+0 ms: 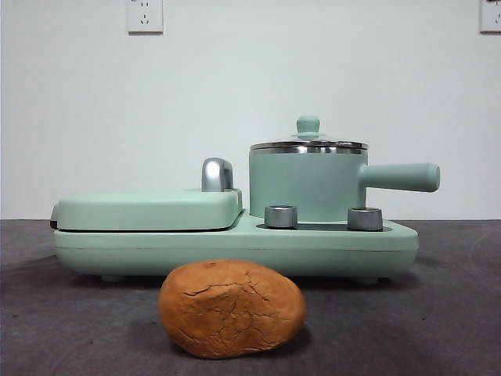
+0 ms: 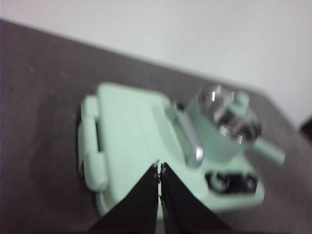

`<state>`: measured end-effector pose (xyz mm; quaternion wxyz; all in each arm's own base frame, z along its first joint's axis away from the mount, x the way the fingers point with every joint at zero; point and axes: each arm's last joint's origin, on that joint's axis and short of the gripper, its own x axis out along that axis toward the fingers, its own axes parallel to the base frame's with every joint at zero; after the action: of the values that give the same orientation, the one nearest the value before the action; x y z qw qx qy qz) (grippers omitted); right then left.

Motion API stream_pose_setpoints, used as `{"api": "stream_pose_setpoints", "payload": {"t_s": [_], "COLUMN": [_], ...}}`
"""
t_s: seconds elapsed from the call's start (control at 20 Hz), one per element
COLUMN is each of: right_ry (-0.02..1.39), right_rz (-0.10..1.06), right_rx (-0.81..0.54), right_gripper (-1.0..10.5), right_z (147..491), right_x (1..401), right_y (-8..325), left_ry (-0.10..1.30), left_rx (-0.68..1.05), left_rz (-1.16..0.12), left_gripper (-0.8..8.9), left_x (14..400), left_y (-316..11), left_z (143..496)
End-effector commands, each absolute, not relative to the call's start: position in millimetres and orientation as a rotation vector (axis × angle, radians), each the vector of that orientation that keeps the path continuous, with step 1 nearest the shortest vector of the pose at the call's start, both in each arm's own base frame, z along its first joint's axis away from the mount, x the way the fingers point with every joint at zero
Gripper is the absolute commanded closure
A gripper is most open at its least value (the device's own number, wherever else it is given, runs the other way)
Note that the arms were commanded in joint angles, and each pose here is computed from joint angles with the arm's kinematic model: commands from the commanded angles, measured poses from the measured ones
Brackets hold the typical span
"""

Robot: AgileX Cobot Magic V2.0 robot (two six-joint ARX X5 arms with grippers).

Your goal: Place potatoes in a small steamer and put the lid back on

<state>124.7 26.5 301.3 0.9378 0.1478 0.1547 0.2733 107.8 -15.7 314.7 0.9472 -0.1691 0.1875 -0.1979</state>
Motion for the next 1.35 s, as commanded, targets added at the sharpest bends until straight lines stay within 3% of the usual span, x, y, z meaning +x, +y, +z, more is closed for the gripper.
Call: {"api": "stream_pose_setpoints", "payload": {"t_s": [0.05,0.6,0.75,0.9,1.35], "right_ry": [0.318,0.362,0.356,0.357,0.361], "right_rz": [0.621,0.731,0.75,0.75,0.747], "right_rx": [0.046,-0.333,-0.36,-0.359,-0.347], "right_gripper": [9.3,9.1,7.4,6.7,6.7], "right_z": [309,307,307,307,307], "right_x": [128,128,127,127,127], "right_y": [31,61,62,62,62], "left_ry": [0.4,0.417,0.398,0.394,0.396], "left_rx": [-0.152,0.221,0.244,0.245,0.246], "left_rz": [-0.479,-0.714,-0.741,-0.747,-0.753], "left_gripper": [8.04,8.03,6.9,5.88,5.88], "left_x": [117,134,133,132,133], "left_y": [-19,-48,-51,-52,-53], "left_z": [324,340,341,341,341]}}
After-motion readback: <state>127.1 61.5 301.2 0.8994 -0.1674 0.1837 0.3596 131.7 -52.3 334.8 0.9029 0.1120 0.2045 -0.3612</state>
